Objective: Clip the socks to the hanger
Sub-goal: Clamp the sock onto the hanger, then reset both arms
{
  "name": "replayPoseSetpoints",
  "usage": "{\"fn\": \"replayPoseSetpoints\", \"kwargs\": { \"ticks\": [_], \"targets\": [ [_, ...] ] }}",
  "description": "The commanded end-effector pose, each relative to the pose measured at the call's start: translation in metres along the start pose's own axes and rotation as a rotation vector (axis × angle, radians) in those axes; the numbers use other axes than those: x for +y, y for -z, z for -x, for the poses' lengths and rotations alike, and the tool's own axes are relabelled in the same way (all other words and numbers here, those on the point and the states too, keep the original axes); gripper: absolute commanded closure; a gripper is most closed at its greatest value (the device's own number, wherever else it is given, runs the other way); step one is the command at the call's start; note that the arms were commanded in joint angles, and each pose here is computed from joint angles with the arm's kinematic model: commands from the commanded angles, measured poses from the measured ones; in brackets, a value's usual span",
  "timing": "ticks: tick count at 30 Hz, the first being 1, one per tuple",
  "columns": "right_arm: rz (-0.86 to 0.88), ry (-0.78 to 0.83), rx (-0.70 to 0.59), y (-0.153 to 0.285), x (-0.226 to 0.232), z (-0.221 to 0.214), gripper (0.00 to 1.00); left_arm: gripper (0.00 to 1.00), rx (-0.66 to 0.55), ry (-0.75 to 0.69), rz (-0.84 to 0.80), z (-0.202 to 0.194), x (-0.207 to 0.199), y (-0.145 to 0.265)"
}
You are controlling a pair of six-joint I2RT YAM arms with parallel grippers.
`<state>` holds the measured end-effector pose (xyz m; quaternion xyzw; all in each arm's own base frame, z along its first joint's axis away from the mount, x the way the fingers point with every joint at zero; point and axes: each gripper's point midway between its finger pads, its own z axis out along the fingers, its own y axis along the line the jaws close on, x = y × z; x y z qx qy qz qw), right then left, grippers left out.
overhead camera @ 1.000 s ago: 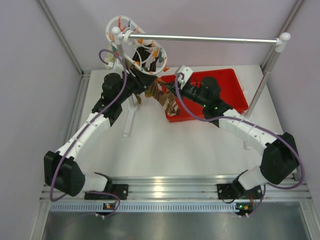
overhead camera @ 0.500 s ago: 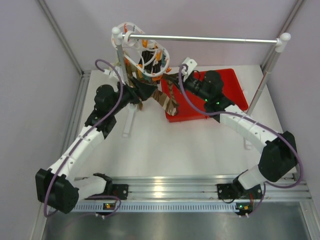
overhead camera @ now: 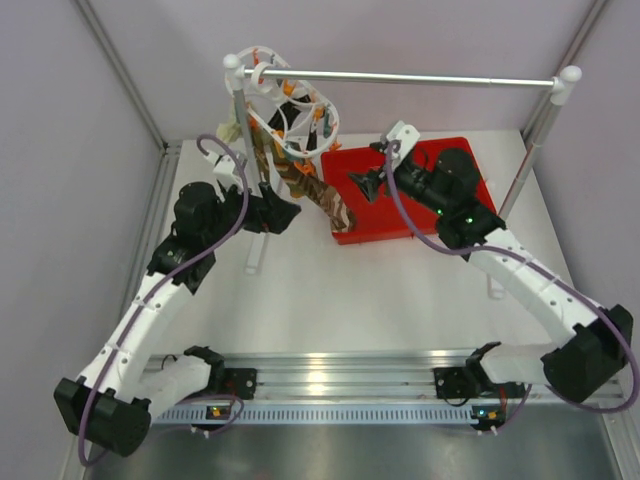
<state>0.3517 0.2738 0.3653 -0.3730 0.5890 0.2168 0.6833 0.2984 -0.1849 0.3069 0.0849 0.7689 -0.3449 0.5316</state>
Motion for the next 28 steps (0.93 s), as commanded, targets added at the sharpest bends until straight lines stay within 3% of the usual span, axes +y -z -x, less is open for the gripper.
{"fn": "replayPoseSetpoints", "kwargs": {
  "ticks": [1,5,9,12,15,20,28],
  "targets": [
    [-0.046,0.046,0.007,0.039,-0.005,0.02,0.18,0.02,0.054,-0.186,0.077,0.001,0.013,0.026],
    [-0.064,0.04,0.061,0.071,-0.002,0.011,0.0,0.02,0.144,-0.296,0.174,-0.006,0.035,0.033],
    [-0.084,0.019,0.155,0.104,0.001,-0.019,0.0,0.02,0.276,-0.336,0.303,-0.024,0.066,0.036],
    [-0.11,-0.017,0.235,0.128,0.003,-0.05,0.0,0.02,0.308,-0.337,0.399,-0.03,0.085,0.041],
    [-0.162,-0.056,0.31,0.151,0.004,-0.082,0.0,0.02,0.289,-0.343,0.473,-0.03,0.097,0.051],
    [-0.229,-0.085,0.309,0.173,-0.002,-0.099,0.0,0.02,0.224,-0.329,0.553,-0.029,0.111,0.072],
    [-0.248,-0.118,0.26,0.184,-0.002,-0.085,0.0,0.02,0.143,-0.34,0.612,-0.011,0.111,0.092]
  ]
}}
